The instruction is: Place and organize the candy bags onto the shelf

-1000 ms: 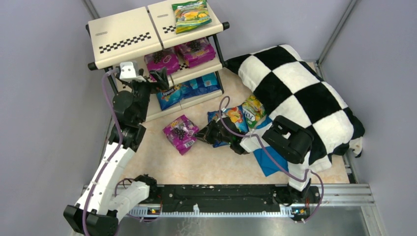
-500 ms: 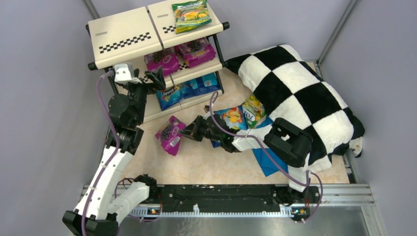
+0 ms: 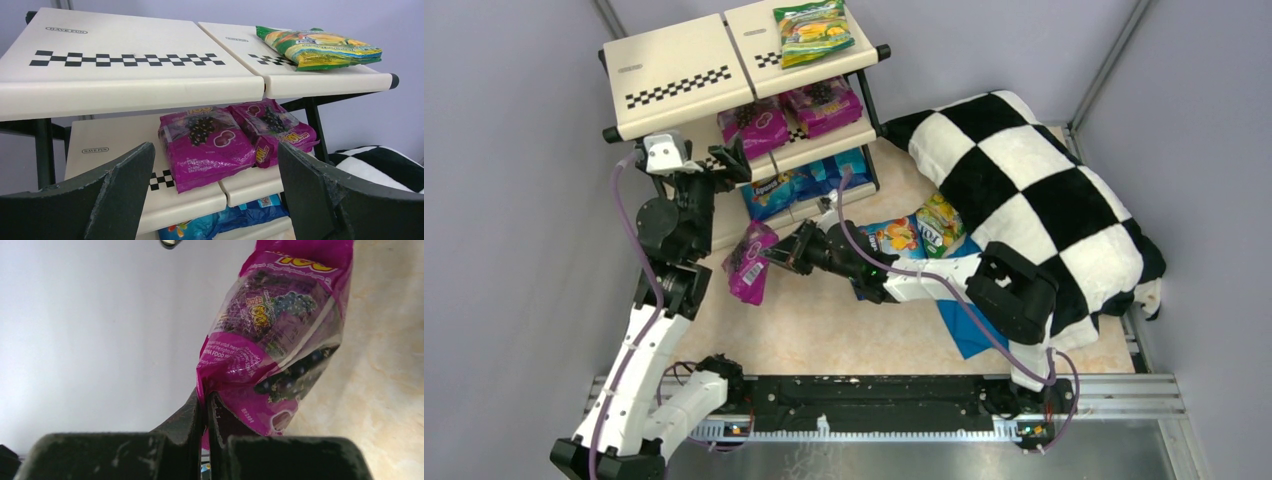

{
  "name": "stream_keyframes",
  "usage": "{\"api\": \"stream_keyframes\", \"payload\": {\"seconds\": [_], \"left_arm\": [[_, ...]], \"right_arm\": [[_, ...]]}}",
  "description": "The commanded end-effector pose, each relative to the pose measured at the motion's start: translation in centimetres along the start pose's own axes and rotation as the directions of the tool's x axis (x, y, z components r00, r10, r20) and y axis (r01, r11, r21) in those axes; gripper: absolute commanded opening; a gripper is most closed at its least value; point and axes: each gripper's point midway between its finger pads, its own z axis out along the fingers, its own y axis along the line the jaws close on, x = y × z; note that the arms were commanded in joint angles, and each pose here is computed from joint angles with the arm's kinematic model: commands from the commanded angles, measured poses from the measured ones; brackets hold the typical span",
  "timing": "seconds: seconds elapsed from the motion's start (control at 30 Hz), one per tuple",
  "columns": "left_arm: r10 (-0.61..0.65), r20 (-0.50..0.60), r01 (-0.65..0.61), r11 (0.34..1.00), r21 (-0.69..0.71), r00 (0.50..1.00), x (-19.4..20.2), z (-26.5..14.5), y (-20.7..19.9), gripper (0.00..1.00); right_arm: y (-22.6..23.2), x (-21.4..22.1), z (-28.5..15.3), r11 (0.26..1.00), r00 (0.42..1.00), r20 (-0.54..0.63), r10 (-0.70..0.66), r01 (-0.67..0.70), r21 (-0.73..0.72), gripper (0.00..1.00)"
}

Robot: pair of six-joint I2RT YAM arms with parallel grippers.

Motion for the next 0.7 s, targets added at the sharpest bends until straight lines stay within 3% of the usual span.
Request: {"api": "stream_keyframes", "payload": {"seconds": [0.0, 0.23, 0.43, 0.57, 0.67], "left_arm": [[-0.012, 0.038, 0.012, 1.000, 0.015, 0.999, -1.2, 0.7, -0.5, 0.98], [-0.015, 0.008, 0.014, 0.999, 0.044, 1.000, -0.3, 1.0, -1.5, 0.99], [0.045, -0.041, -0.043, 0.998, 0.052, 0.998, 1.8, 1.6, -2.6, 0.99], [0.074, -0.079, -0.071, 0.997, 0.040, 0.994, 3.2, 1.9, -3.0, 0.99], [0.042, -0.149, -0.036, 0.998, 0.047, 0.988, 4.6, 1.0, -3.4, 0.99]], "right_arm": [[5.3, -2.2, -2.4, 0.990, 0.996, 0.091, -0.014, 0.027, -0.137, 0.00], [-4.1, -1.0, -5.3, 0.990, 0.988, 0.132, -0.073, 0.057, 0.126, 0.00], [-9.6, -1.2, -8.3, 0.930, 0.971, 0.113, -0.212, 0.165, 0.328, 0.03], [-10.6, -0.5, -8.1, 0.867, 0.930, -0.014, -0.368, 0.349, 0.356, 0.33], [-11.7, 0.0, -8.3, 0.811, 0.898, -0.109, -0.427, 0.433, 0.392, 0.42]]}}
